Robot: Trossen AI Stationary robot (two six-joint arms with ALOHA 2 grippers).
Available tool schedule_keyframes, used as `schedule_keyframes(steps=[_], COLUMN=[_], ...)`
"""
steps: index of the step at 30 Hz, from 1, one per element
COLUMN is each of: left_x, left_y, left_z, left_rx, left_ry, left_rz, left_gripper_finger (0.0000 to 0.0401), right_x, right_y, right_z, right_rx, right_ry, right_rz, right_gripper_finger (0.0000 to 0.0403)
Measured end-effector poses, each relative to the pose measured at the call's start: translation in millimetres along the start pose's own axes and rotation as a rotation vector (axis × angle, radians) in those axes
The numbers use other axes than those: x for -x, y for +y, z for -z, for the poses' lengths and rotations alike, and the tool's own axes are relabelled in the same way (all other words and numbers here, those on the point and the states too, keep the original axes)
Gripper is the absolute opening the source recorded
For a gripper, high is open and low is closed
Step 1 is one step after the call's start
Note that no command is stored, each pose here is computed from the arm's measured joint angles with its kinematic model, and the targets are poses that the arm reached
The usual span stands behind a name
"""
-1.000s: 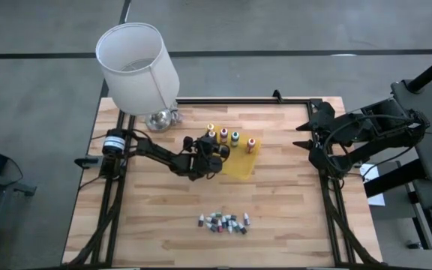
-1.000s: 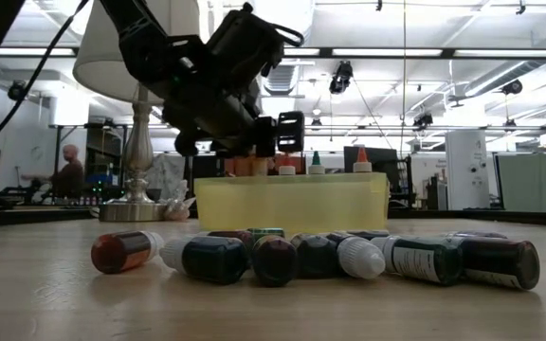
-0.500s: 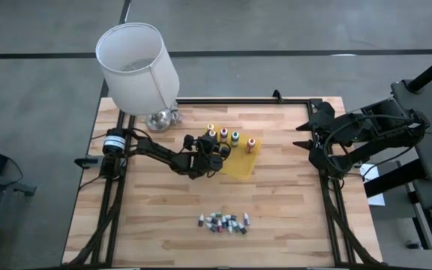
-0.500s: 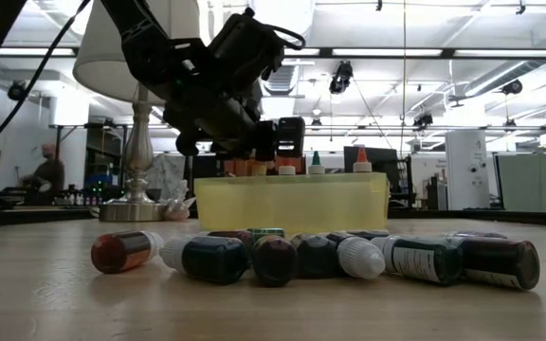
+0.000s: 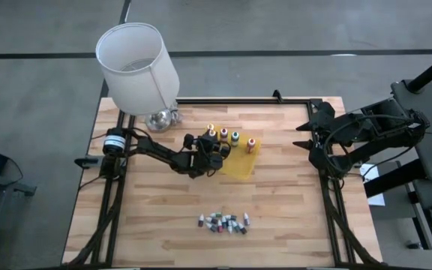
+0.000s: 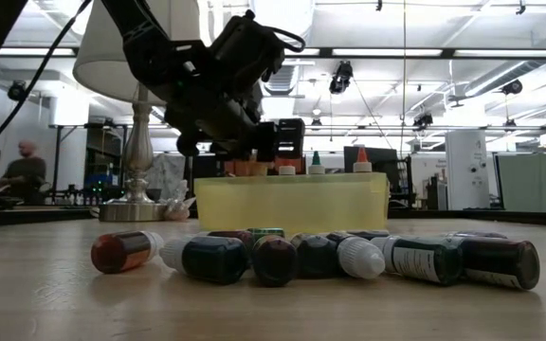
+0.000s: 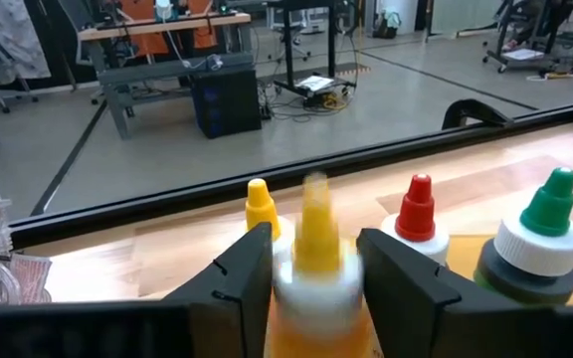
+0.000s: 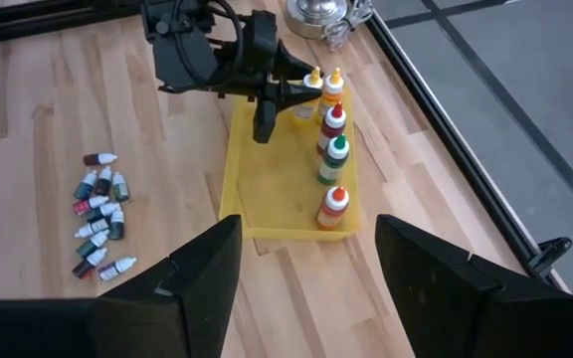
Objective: Pick & Place food coloring
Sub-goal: Put the large yellow food coloring bottle into the yellow bin
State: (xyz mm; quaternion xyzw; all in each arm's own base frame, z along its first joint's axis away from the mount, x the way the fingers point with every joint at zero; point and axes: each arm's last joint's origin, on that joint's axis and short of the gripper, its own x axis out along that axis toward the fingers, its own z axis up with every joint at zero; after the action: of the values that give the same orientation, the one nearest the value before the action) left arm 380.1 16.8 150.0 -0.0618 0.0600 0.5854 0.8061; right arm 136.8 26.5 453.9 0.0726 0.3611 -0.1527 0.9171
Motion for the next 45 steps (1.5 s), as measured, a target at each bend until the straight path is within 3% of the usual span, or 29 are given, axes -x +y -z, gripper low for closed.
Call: schedule_keyframes(steps=[19,27,45], left_x=[-0.2,-2.8,-12.8], left_y=[0.0,-6.8,-2.7], left_z=[0.1,-11.1,-13.0], left_rx=[-0.005,-0.065,-0.046], left_ry=[0.005,-0.007,-0.008], left_rz=[0.007,0.009,-0.019], left_gripper_finger=[0.0127,0.0128,0.0128], right_x=[0.0,0.0,0.0], right_y=[0.0,0.0,-0.1], right_z=[0.0,0.0,0.1], right_rx=[0.000,0.000,0.000], right_ry=[0.000,0.000,0.001], right_rz=[0.000,0.000,0.000], right_gripper_finger=[0.0224,0.0224,0.0224])
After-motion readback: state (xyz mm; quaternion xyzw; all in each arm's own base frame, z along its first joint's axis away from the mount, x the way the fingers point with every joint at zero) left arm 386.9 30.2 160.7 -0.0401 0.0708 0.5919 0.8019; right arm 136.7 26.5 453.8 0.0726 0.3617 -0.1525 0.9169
